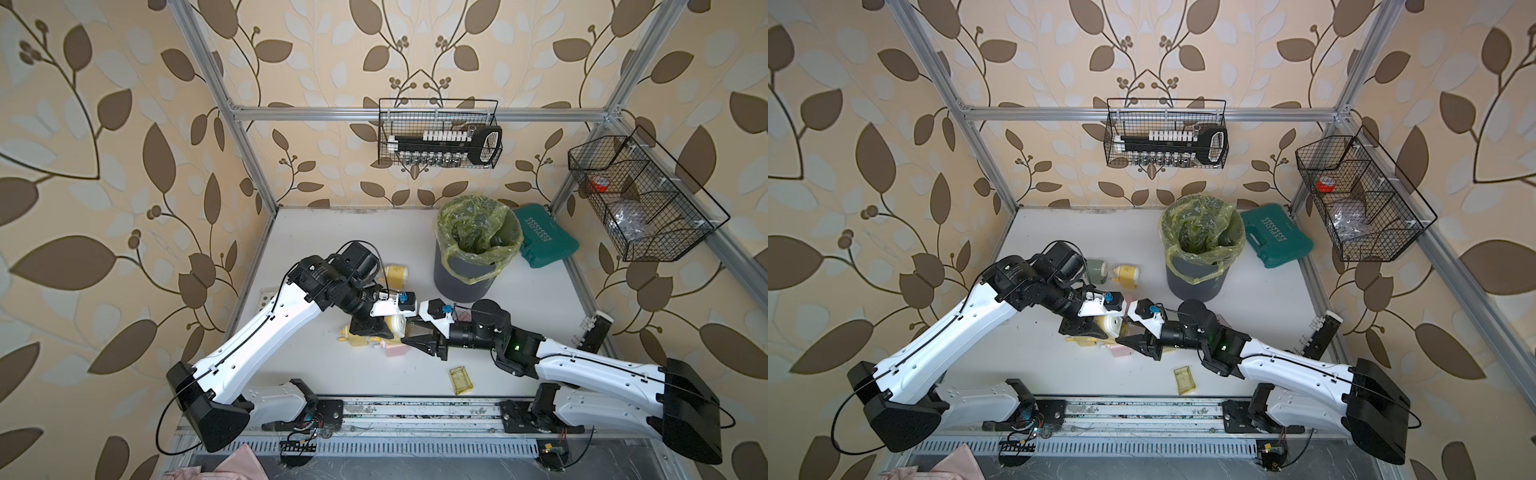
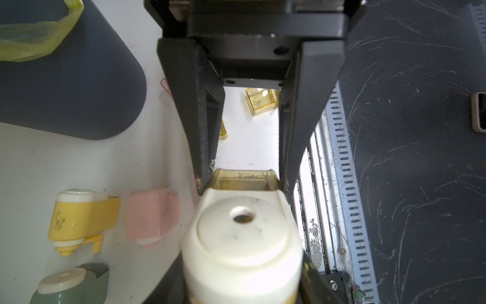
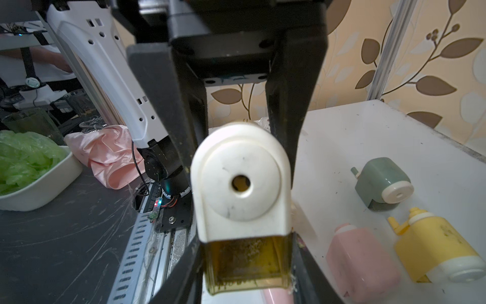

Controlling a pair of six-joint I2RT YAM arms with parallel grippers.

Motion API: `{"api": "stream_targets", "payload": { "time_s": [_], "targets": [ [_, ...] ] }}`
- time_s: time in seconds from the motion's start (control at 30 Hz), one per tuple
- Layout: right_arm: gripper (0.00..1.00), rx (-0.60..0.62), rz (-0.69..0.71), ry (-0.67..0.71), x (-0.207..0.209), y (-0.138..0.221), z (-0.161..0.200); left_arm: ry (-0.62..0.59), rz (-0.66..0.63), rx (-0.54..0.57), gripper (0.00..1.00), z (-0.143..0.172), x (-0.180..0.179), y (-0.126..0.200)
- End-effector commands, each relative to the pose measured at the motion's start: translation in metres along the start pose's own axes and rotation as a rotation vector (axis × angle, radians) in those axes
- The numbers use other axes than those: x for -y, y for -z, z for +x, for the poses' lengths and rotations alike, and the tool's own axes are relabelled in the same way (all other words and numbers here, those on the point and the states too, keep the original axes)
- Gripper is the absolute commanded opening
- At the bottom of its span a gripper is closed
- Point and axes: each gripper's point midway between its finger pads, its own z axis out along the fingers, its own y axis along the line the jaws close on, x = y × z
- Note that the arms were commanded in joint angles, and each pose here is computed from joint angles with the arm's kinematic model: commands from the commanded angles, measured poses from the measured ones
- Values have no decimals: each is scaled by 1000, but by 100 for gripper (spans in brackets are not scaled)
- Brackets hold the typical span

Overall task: Take out the pencil sharpener tray and clean the shavings
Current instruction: Open the container of the pencil sharpener.

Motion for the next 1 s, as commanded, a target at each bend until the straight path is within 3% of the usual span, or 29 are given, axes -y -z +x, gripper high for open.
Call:
{"api": "stream_targets", "payload": {
  "time_s": [0.0,0.13,0.4,0.73,0.97],
  "targets": [
    [30,0,17,-33,2,-1,-5,-17,-16,36,0,-6,3,8],
    [0,-18,12,-55,3,-3,-3,-14,-13,32,0,-5,4,7],
    [0,10,71,-61,15,6,-8,8,28,-69,0,19,9,-4],
    [0,41,76,-81,22,17,-15,-13,14,-109,0,32,11,-12],
    [0,1,104,-46,26,20,-11,-5,25,-136,0,39,14,-16]
  ]
}}
